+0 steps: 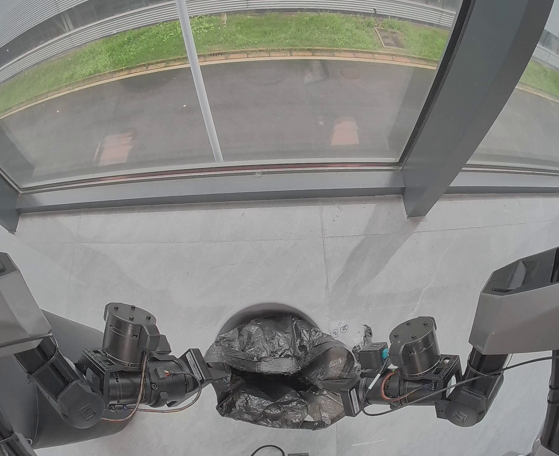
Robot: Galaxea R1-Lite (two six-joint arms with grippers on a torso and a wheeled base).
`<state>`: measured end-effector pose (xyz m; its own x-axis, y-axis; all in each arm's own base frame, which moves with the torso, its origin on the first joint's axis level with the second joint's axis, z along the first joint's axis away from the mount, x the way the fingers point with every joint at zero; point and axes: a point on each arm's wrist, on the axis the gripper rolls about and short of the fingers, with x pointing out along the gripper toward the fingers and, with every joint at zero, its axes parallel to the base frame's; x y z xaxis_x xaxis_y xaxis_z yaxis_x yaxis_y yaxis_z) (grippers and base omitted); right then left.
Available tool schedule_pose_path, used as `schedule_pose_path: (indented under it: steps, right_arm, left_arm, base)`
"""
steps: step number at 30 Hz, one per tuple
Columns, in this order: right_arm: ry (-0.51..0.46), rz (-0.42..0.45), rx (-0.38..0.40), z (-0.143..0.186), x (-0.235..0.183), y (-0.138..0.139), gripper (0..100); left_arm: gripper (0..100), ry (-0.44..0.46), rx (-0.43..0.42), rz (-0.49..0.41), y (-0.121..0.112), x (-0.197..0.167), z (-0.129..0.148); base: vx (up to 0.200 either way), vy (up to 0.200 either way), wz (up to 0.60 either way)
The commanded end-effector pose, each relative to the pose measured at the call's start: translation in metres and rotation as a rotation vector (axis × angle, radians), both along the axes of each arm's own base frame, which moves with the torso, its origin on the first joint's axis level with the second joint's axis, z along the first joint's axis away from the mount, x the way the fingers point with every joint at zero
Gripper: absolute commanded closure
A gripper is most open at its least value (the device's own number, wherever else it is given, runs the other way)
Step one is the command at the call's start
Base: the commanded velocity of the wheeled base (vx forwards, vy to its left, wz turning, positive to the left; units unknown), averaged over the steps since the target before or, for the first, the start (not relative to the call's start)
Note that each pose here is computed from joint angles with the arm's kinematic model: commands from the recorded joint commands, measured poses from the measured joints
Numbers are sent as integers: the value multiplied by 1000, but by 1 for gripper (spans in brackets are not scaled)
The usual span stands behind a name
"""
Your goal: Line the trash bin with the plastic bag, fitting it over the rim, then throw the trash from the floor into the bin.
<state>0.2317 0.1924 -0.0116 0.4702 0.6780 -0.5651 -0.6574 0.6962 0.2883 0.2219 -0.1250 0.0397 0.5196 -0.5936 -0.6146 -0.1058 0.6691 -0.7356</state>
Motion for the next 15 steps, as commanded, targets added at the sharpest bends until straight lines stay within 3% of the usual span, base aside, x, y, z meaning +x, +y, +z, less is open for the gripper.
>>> schedule_pose_path:
  steps: [1, 10, 15]
  right_arm:
    - [6, 1, -6, -2, 0, 0, 100]
    - [4, 4, -16, -4, 0, -1, 100]
    - [5, 5, -19, -4, -1, -2, 100]
  left_arm:
    - [100, 23, 21, 8, 2, -2, -7]
    - [100, 6, 69, 34, 24, 1, -11]
    - [100, -11, -7, -21, 35, 2, -10]
  base:
    - [0, 0, 0]
    - [0, 0, 0]
    - [0, 0, 0]
